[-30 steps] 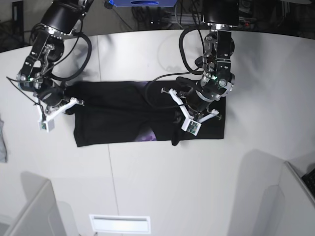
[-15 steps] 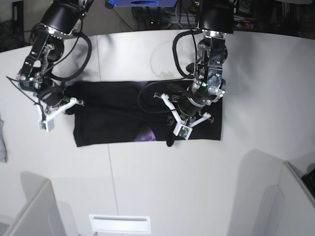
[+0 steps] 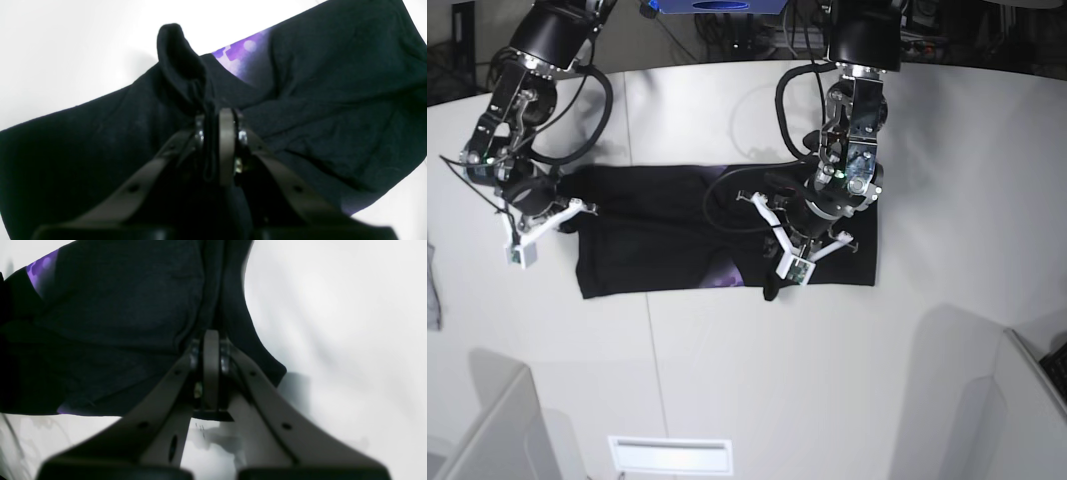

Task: Fold the T-shirt properly
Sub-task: 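Release the folded end and raise the left gripper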

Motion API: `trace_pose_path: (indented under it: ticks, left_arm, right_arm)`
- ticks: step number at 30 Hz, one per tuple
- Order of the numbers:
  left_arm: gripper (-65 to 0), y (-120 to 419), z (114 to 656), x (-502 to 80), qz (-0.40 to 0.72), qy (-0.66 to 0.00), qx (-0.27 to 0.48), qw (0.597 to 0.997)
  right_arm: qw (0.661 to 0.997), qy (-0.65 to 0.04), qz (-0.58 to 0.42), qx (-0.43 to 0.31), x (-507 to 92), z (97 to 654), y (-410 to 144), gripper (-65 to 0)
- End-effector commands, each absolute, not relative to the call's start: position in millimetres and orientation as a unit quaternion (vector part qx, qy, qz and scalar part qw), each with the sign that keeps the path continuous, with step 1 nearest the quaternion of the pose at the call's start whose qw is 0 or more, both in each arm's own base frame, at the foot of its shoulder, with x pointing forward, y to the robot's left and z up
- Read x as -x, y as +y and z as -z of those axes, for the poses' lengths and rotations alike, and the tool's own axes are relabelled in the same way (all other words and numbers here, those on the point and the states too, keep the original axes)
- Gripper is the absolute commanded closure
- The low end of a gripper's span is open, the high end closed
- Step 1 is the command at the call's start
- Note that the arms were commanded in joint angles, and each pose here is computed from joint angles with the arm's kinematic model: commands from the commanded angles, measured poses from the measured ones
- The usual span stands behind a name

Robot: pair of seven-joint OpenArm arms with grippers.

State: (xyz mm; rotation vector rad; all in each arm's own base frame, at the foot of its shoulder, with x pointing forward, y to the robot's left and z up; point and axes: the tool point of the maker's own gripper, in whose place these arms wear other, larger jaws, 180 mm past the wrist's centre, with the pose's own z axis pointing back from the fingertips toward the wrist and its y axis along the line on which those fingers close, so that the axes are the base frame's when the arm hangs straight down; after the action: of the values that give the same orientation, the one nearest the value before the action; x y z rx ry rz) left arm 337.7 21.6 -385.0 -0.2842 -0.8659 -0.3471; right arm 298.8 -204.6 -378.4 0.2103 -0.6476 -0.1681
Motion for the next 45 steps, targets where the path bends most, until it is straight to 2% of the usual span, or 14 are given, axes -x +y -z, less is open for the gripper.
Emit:
trace_pose_path:
  ticks: [1, 7, 14, 17, 21, 26, 30, 31, 33, 35, 36, 37, 42, 45]
  left_arm:
    - [0.0, 14.8, 369.1, -347.3, 0.167, -0.441, 0.148, 0.869]
    - [-1.5, 14.3, 369.6, -347.1, 0.168, -0.441, 0.148, 0.869]
    - [-31.8, -13.2, 379.3, -337.3, 0.201, -0.423, 0.167, 0.867]
    - [-38.8, -35.4, 377.4, -333.8, 0.231, -0.420, 0.179, 0.859]
    - [-41.6, -59.9, 374.7, -327.7, 0.253, -0.417, 0.197, 0.850]
    - [-41.3, -58.6, 343.2, -330.6, 0.248, -0.456, 0.197, 0.832]
    - [-41.0, 0.3, 324.9, -336.9, 0.173, -0.492, 0.160, 0.838]
    - [-40.3, 21.7, 325.9, -336.3, 0.148, -0.495, 0.144, 0.844]
    - [-32.7, 66.2, 331.0, -331.7, 0.102, -0.496, 0.110, 0.855]
    - [-15.3, 115.6, 340.8, -324.5, 0.054, -0.488, 0.070, 0.868]
    - [-6.3, 136.9, 343.8, -321.0, 0.036, -0.485, 0.051, 0.872]
    - [0.0, 157.3, 348.2, -316.1, 0.021, -0.479, 0.033, 0.877]
    - [0.0, 240.1, 362.7, -284.2, -0.022, -0.450, -0.042, 0.892]
    - [0.0, 270.7, 357.1, -270.2, -0.034, -0.456, -0.042, 0.888]
  right_arm:
    - [0.930, -0.344, 0.078, -0.101, -310.5, 364.5, -207.1, 0.0]
    - [0.930, -0.344, 0.079, -0.101, -310.4, 364.5, -207.5, 0.0]
    - [0.930, -0.343, 0.081, -0.100, -309.4, 365.1, -208.9, 0.0]
    - [0.931, -0.342, 0.081, -0.100, -309.1, 365.2, -208.8, 0.0]
    - [0.930, -0.343, 0.081, -0.100, -309.2, 365.0, -209.4, 0.0]
    - [0.930, -0.344, 0.081, -0.099, -309.8, 364.4, -209.9, 0.0]
    - [0.926, -0.355, 0.079, -0.100, -317.4, 355.9, -209.7, -0.8]
    - [0.926, -0.355, 0.079, -0.101, -318.6, 355.6, -209.6, -7.7]
    - [0.924, -0.361, 0.078, -0.102, -324.3, 351.5, -209.3, -21.0]
    - [0.921, -0.367, 0.078, -0.104, -330.1, 347.4, -209.6, -30.3]
    - [0.921, -0.367, 0.079, -0.107, -333.2, 347.0, -209.0, -32.3]
    - [0.920, -0.368, 0.079, -0.112, -337.2, 346.7, -207.5, -33.5]
    - [0.918, -0.346, 0.084, -0.175, -347.8, 367.9, -208.1, -35.1]
    - [0.918, -0.325, 0.115, -0.197, -348.8, 383.8, -220.9, -36.2]
